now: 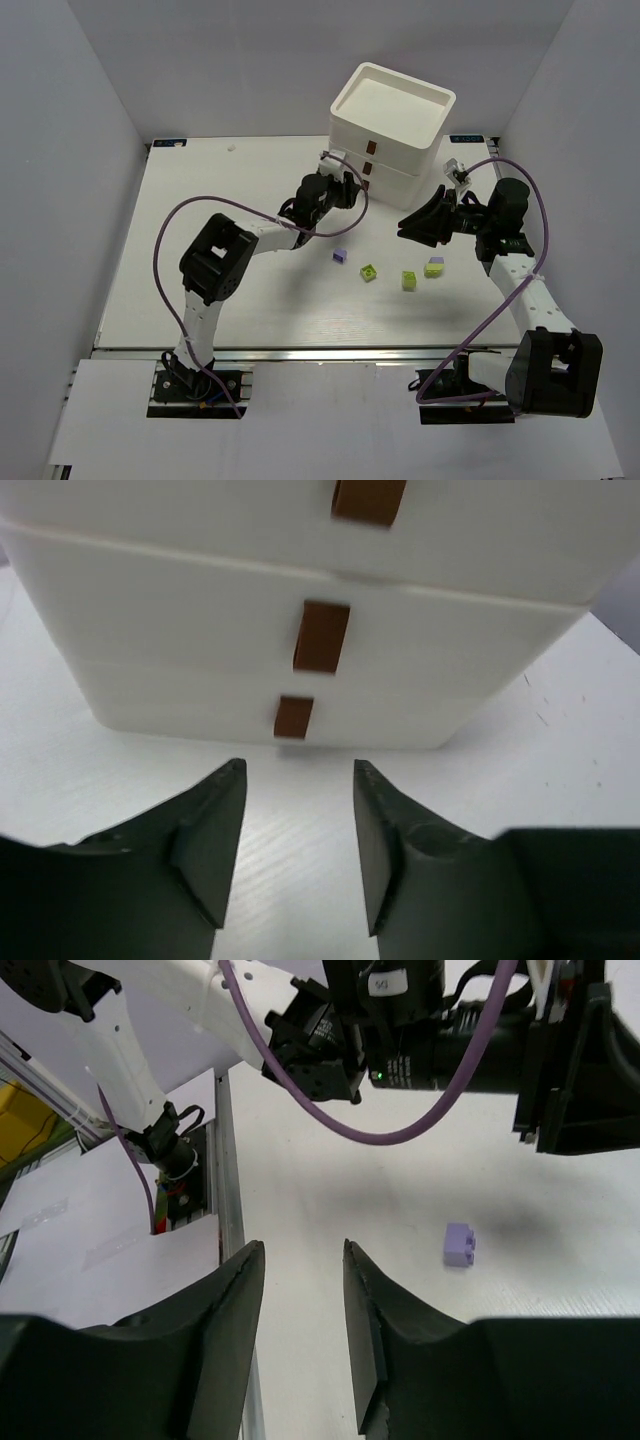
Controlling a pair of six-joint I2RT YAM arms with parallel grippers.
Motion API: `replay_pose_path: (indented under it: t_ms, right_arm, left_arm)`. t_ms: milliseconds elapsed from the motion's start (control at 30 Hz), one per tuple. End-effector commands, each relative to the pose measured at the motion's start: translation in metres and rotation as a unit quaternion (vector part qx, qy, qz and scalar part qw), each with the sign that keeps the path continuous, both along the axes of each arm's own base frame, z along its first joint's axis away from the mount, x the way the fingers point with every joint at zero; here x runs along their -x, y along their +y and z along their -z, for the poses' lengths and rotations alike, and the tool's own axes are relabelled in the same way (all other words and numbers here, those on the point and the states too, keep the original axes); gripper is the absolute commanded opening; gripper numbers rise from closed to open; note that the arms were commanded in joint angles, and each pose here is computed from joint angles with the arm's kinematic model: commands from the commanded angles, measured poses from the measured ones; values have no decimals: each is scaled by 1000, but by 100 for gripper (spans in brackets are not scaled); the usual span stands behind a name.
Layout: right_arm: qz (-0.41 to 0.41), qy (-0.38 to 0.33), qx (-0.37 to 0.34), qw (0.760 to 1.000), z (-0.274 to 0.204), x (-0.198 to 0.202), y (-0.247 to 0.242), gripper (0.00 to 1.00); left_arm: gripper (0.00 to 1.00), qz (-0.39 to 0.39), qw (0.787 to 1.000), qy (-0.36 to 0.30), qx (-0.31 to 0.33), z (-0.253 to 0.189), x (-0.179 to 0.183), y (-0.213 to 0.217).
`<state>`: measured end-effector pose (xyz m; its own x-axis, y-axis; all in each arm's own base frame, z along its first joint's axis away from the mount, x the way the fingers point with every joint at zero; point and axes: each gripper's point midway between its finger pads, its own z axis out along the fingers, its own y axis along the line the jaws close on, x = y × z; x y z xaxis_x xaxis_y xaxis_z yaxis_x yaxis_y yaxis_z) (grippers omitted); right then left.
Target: Sort the legos into containers by color
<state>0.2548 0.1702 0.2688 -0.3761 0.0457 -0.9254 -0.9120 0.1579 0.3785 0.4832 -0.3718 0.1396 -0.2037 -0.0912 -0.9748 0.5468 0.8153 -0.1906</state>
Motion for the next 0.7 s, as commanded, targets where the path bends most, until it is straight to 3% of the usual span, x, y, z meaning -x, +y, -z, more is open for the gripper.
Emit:
replay_pose_path:
  t_ms: [0,233,667]
  right_arm:
    - [8,-19,4,1000,-4,-5,-2,44]
    - [8,-14,5,1000,-2,-6,-1,45]
    - [8,-19,6,1000,-4,-6,-2,45]
  left_arm:
    - [58,6,999,-43,25,-55,-15,-15]
    - [59,-2,999,-35,16,-40,-44,-33]
    - [62,-14,1000,-27,-3,-26,-63,-41]
